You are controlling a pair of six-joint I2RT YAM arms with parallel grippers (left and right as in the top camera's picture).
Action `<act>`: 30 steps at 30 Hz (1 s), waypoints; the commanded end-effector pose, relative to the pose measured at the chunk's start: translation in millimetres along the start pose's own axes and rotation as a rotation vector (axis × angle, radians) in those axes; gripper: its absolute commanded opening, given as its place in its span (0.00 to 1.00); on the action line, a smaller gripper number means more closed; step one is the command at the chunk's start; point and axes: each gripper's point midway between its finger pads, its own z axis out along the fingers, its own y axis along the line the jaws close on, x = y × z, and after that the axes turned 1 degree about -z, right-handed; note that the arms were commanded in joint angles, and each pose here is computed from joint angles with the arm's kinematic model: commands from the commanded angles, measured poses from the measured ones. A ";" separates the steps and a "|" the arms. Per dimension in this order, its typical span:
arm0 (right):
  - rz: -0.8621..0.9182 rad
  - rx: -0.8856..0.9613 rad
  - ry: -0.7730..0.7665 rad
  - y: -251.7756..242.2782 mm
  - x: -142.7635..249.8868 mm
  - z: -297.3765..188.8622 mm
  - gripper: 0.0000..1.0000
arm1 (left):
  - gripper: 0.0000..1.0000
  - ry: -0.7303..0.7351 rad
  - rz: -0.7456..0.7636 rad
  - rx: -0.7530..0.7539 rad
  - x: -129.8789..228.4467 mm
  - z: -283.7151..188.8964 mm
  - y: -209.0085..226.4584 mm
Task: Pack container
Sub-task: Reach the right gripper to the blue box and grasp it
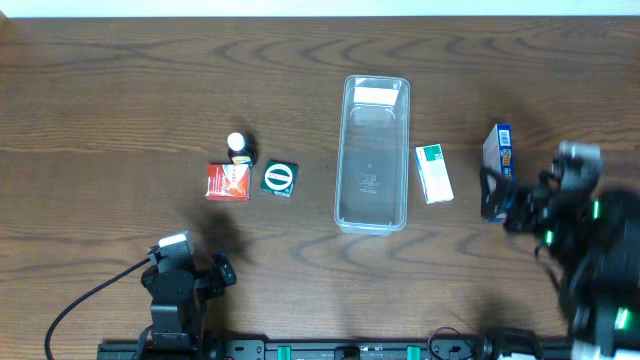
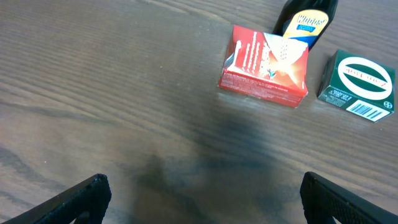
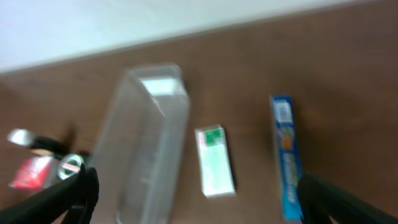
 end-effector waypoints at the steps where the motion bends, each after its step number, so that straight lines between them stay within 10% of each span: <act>1: -0.048 0.164 0.136 -29.9 -12.0 26.9 0.99 | 0.98 0.009 0.004 -0.011 4.1 2.4 2.5; 22: -0.026 0.338 0.547 -105.3 44.8 169.0 0.94 | 0.98 0.009 0.004 -0.011 4.1 2.4 2.5; 30: -0.011 0.337 0.632 -116.0 74.2 196.9 0.64 | 0.98 0.009 0.004 -0.011 4.1 2.4 2.5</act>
